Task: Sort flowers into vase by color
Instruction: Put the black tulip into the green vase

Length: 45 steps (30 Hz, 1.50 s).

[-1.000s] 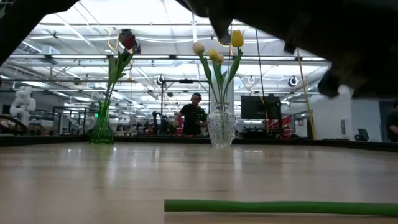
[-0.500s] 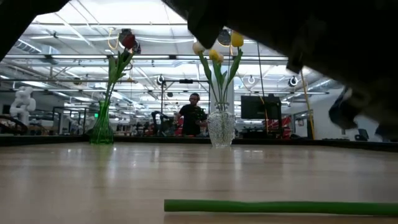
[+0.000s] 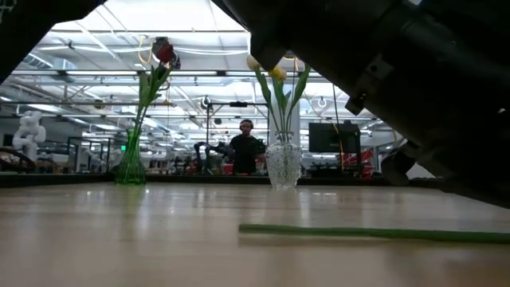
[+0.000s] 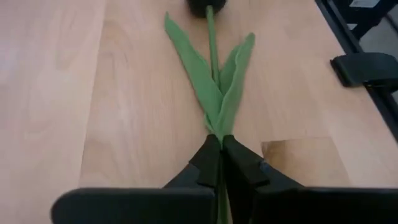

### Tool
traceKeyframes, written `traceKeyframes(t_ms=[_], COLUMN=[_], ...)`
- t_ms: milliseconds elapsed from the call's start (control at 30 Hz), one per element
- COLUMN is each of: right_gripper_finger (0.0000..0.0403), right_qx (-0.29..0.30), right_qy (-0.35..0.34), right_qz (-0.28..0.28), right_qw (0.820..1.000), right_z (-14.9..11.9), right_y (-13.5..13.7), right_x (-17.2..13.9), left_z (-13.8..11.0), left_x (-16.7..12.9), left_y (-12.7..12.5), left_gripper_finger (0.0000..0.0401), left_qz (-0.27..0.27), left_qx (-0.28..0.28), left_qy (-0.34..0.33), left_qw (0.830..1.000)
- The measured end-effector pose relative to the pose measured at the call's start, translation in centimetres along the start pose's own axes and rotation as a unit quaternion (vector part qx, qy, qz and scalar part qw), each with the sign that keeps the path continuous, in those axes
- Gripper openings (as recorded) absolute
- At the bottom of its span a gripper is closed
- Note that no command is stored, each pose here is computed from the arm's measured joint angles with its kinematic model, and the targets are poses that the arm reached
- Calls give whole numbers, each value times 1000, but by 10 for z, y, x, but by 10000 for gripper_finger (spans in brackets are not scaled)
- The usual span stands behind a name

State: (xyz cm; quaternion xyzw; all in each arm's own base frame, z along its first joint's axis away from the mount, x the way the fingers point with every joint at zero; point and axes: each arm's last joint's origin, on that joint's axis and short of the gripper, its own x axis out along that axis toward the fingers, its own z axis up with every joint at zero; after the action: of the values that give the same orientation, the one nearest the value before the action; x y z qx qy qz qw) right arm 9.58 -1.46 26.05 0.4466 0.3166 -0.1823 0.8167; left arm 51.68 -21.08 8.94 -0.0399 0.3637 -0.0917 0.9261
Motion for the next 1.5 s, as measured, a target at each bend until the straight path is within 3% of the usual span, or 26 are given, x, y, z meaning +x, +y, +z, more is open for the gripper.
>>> traceKeyframes(t_ms=[133, 300, 600, 900, 1033, 1100, 1233, 1333, 1500], right_gripper_finger=[79, 79, 79, 79, 79, 79, 79, 79, 79], right_qx=[-6, -31, -103, -193, -250, -255, -257, -258, -261], right_qy=[1, 11, 13, 18, 23, 23, 11, -3, -10], right_qz=[-1, -12, -13, -11, -13, -15, -19, -21, -22], right_qw=[1000, 999, 995, 981, 968, 967, 966, 966, 965], right_z=[0, -2, -2, -2, 2, 4, 11, 17, 25], right_y=[0, -2, -3, -2, 1, 3, 9, 13, 19], right_x=[0, 0, 0, 2, 8, 12, 23, 31, 46], left_z=[13, 45, 111, 160, 153, 143, 121, 95, 41], left_x=[-10, -47, -159, -301, -361, -383, -425, -445, -452], left_y=[15, 48, 87, 111, 120, 126, 136, 141, 141], left_gripper_finger=[8, 4, 2, 0, 0, 0, 0, 0, 0], left_qz=[-28, 26, 77, 177, 242, 272, 308, 333, 335], left_qx=[-18, -7, 68, 70, 64, 54, 20, -9, -29], left_qy=[13, 23, 10, -98, -65, -38, -48, -72, -156], left_qw=[999, 999, 995, 977, 966, 960, 950, 940, 929])
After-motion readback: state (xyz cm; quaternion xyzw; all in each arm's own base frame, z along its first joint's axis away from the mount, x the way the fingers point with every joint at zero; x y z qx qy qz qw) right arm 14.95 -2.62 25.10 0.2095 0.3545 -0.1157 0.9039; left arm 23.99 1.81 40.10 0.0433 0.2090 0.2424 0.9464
